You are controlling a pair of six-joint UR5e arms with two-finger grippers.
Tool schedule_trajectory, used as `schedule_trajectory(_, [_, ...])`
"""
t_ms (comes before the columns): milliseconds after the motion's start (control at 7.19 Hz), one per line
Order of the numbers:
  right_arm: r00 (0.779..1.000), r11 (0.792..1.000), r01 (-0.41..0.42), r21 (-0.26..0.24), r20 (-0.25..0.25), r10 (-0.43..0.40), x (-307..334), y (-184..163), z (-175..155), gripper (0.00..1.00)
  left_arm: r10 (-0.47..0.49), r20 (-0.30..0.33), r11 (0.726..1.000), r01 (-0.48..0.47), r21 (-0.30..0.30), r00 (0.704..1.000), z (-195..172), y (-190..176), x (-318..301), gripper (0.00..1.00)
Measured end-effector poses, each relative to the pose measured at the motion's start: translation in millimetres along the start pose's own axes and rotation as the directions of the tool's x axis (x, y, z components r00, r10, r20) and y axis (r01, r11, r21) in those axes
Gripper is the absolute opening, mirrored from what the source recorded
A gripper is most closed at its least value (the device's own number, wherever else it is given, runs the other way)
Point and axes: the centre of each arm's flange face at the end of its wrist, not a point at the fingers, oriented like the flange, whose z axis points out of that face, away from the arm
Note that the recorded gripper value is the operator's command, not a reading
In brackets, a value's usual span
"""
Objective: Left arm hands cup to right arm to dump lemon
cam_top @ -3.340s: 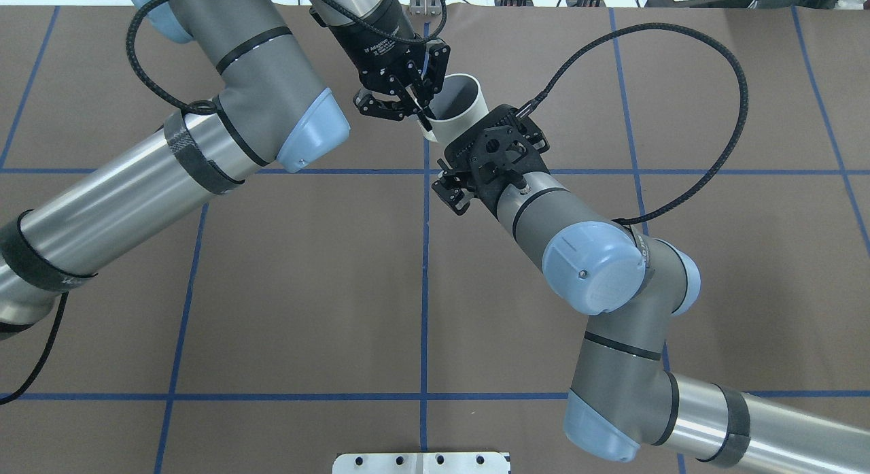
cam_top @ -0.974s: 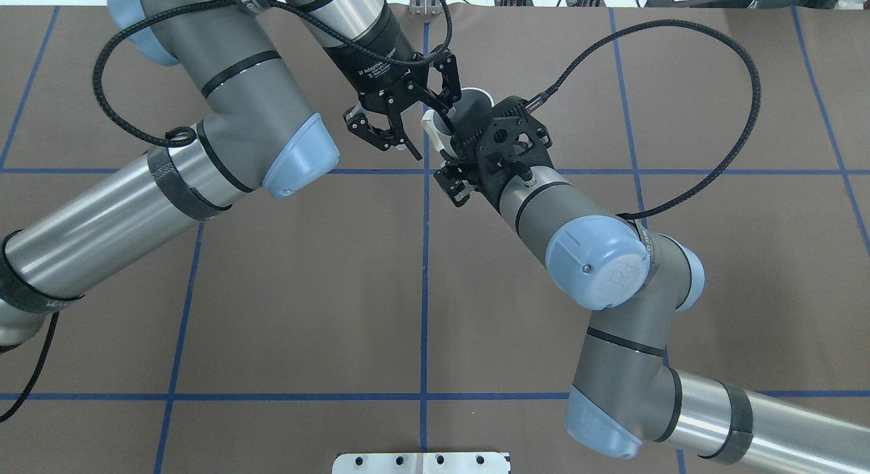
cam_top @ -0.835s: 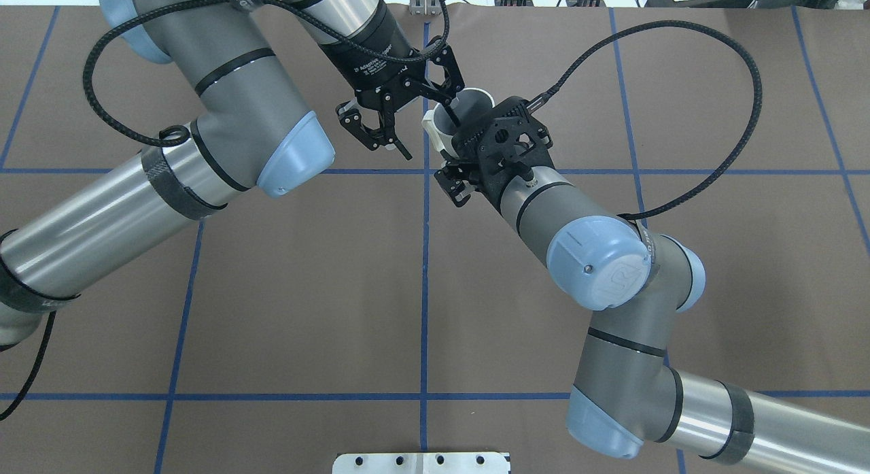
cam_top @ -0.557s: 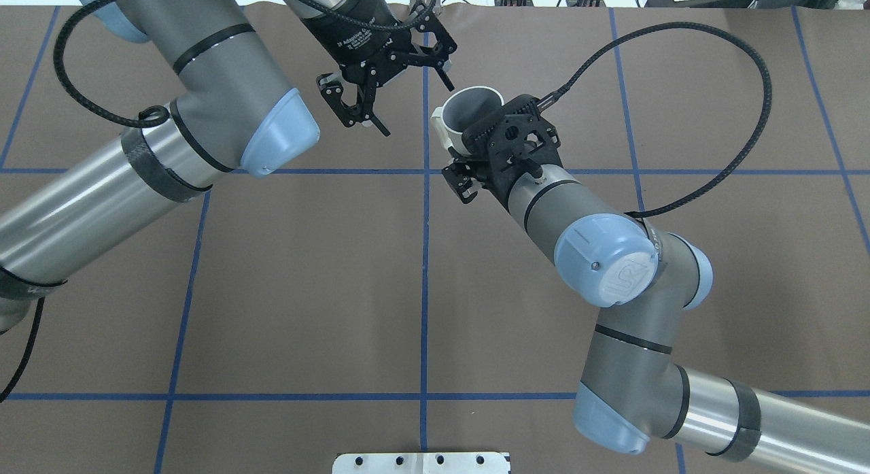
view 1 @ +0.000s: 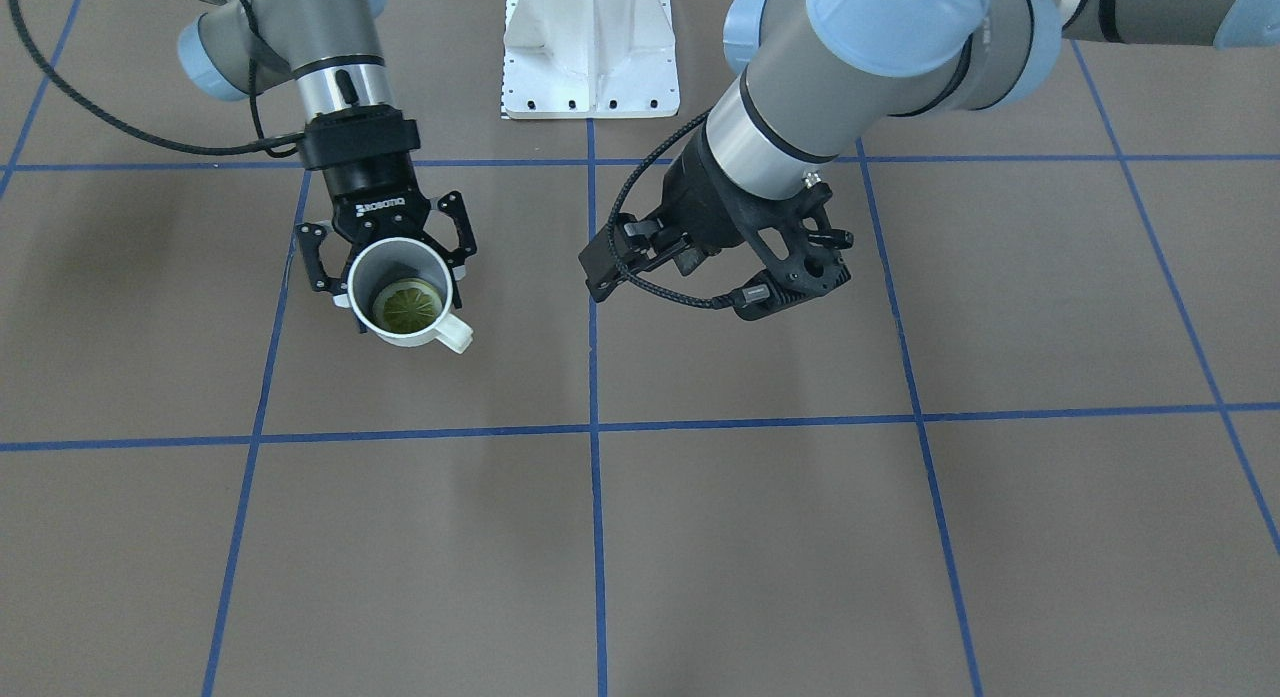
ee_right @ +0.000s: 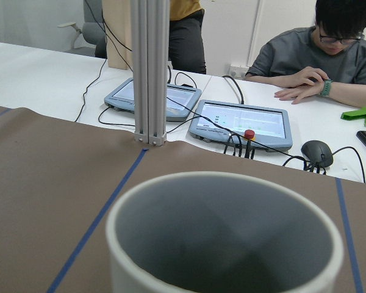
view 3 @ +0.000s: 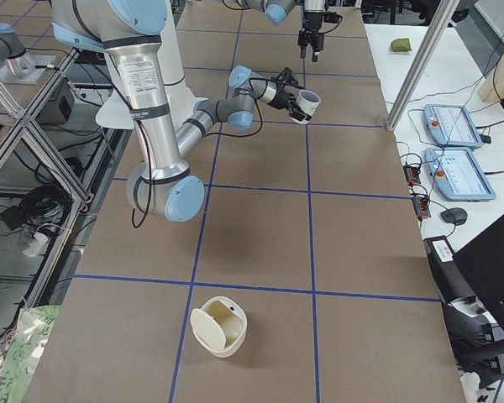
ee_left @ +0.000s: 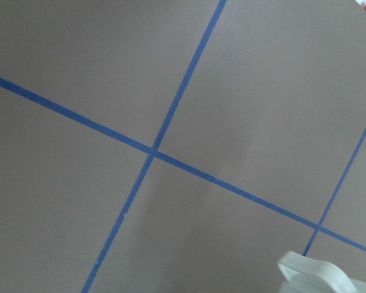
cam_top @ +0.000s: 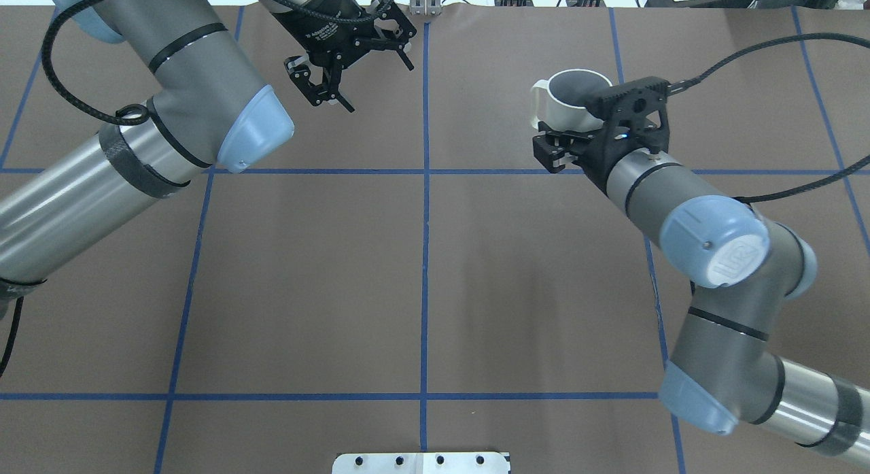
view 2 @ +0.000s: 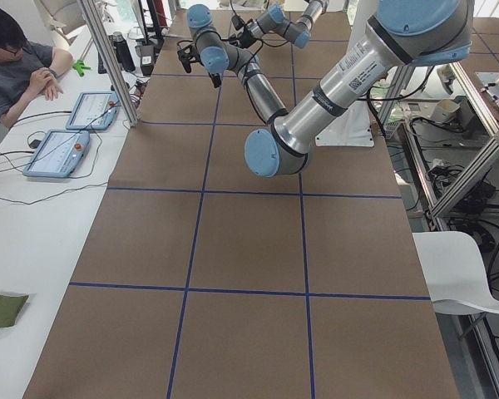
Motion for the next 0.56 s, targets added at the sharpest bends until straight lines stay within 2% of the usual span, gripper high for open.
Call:
schedule_trajectory(278, [0.995, 0.997, -0.074, -0.008, 0.069, 0.074, 86.7, 28.6, -25.1, 0.1, -0.001, 0.003, 1.0, 0.001, 0.009, 1.0, -0.9, -5.5, -4.3, 1.0])
schedule_trajectory(557, [0.981, 0.988, -0.155, -0.017, 0.116, 0.156, 171.8, 65.6, -66.1, 0.1, 0.016, 0.006, 1.0, -0.016, 0.015, 1.0, -0.6, -8.6, -6.5, 1.0])
